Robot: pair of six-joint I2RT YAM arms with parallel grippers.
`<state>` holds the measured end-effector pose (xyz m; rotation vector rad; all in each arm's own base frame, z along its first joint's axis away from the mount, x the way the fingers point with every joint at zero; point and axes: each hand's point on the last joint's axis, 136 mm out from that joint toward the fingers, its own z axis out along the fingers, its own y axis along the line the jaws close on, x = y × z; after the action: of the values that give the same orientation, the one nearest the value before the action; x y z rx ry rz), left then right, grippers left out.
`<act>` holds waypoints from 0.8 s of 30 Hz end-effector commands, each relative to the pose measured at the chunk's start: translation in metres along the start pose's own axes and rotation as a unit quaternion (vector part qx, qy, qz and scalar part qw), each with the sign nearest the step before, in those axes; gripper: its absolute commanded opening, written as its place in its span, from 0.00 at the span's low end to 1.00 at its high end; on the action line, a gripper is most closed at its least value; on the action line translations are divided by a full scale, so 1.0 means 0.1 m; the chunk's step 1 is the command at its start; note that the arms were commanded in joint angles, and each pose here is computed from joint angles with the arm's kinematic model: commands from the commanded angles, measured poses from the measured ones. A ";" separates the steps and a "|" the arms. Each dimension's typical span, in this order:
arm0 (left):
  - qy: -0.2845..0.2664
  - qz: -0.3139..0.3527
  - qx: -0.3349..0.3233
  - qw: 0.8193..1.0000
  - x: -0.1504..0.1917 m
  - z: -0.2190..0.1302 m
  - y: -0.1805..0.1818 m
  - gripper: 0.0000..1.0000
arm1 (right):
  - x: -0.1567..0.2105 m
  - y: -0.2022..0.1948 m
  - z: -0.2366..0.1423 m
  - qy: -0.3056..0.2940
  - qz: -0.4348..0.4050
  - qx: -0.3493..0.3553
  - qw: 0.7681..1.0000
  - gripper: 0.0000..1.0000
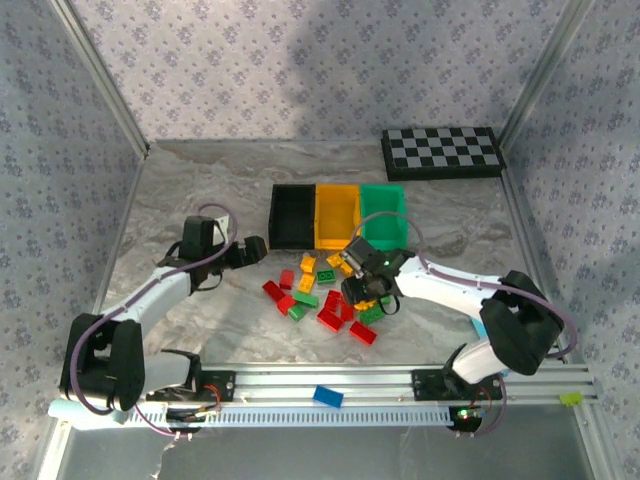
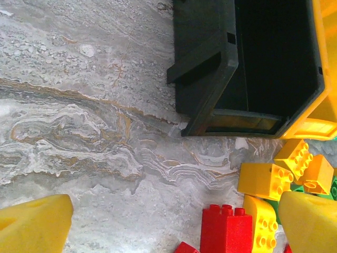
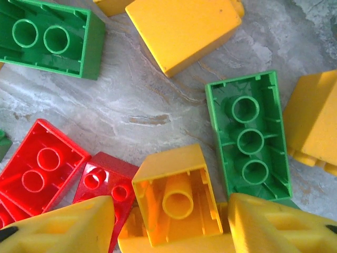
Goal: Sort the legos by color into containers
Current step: Pick up the lego from the bottom-center of the table, then place the lego in the container.
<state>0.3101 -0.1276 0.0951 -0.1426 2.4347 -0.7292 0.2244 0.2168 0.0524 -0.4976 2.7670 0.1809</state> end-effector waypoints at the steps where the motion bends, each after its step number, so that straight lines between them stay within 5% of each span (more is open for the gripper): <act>1: -0.018 0.010 0.006 1.000 -0.15 -0.02 -0.10 1.00 | -0.10 0.01 0.00 -0.007 -0.002 0.005 1.000 0.55; 9: -0.016 0.015 0.005 1.000 -0.15 0.00 -0.12 1.00 | -0.09 -0.02 0.01 -0.001 -0.006 0.012 1.000 0.27; 17: -0.012 0.038 0.019 0.999 -0.14 0.01 -0.29 1.00 | -0.54 -0.04 -0.45 -0.077 0.017 -0.019 0.997 0.26; 24: -0.004 0.064 0.034 0.997 -0.11 0.07 -0.52 0.99 | -1.09 -0.74 -0.73 -0.158 0.120 -0.006 0.980 0.26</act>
<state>0.3105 -0.1632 0.1094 -0.0056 2.4223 -0.7541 0.3062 0.1868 0.1404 -0.1989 2.5466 0.3043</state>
